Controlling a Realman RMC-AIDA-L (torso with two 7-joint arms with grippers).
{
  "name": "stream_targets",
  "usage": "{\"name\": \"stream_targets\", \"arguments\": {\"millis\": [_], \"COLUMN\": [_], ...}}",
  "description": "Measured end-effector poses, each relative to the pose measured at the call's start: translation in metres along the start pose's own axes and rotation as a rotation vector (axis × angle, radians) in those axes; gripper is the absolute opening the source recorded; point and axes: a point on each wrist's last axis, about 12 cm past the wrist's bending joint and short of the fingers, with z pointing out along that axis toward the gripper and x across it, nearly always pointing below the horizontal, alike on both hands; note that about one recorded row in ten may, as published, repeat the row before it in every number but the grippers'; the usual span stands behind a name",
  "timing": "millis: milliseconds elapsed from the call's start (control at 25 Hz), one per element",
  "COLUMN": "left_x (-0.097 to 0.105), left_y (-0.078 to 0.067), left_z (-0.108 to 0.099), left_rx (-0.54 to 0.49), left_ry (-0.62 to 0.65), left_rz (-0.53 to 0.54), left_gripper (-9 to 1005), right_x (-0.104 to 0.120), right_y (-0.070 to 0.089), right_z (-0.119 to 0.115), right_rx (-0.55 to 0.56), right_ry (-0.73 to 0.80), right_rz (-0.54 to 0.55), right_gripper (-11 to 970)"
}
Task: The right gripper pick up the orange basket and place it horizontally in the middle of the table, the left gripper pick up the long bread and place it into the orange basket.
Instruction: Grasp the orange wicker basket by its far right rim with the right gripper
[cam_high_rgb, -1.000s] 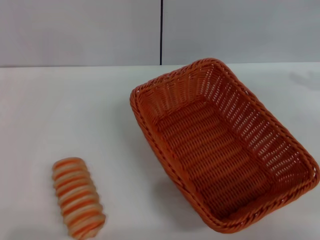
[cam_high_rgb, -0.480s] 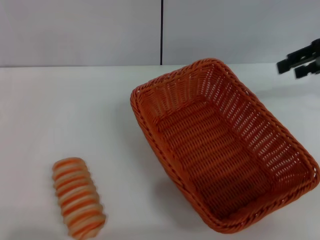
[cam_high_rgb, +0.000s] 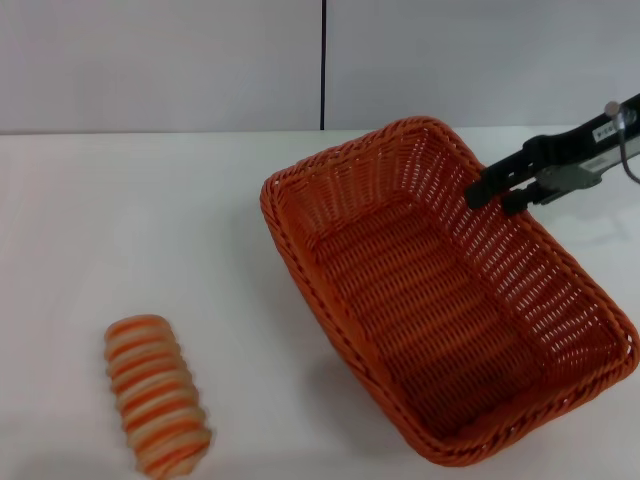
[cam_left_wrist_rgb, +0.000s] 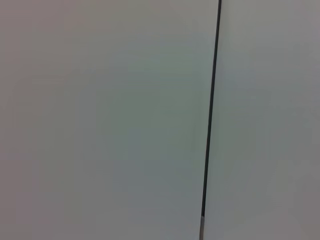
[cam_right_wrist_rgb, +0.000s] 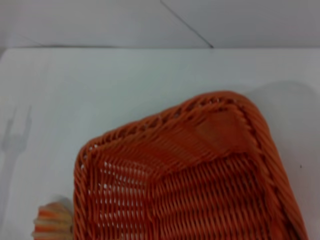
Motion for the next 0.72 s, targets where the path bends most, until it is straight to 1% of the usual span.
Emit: {"name": "stream_targets", "arguments": {"millis": [160,200,280,400,560,720], "left_x": [0.000,0.001,0.002,0.003,0.003,0.003], "left_y": [0.000,0.001,0.001,0.000,0.000,-0.001], "left_z": [-0.001,0.000,0.000,0.002,0.002,0.003], "left_rx": [-0.003,-0.004,-0.005,-0.006,-0.005,-0.003], "left_ry": [0.003,0.009,0.013,0.022,0.023,0.022], "left_rz": [-0.002,-0.001,-0.001,-0.002,-0.004,-0.008], "left_gripper": [654,654,654,654,654,654], "right_x": [0.000,-0.002,-0.004,-0.006,-0.004,0.002], "right_y": [0.001,0.000,0.000,0.006,0.007,0.000], "right_z": [0.000,-0.006,-0.010,-0.024,-0.025,-0.017], "right_rx": [0.011,0.016,0.020,0.026,0.022,0.046], "right_ry": [0.006,-0.010,-0.021,-0.042,-0.025,0.018], "right_rz": [0.004,0.001,-0.005,-0.037,-0.030,0.000], "right_gripper": [700,700,700,700,700,700]}}
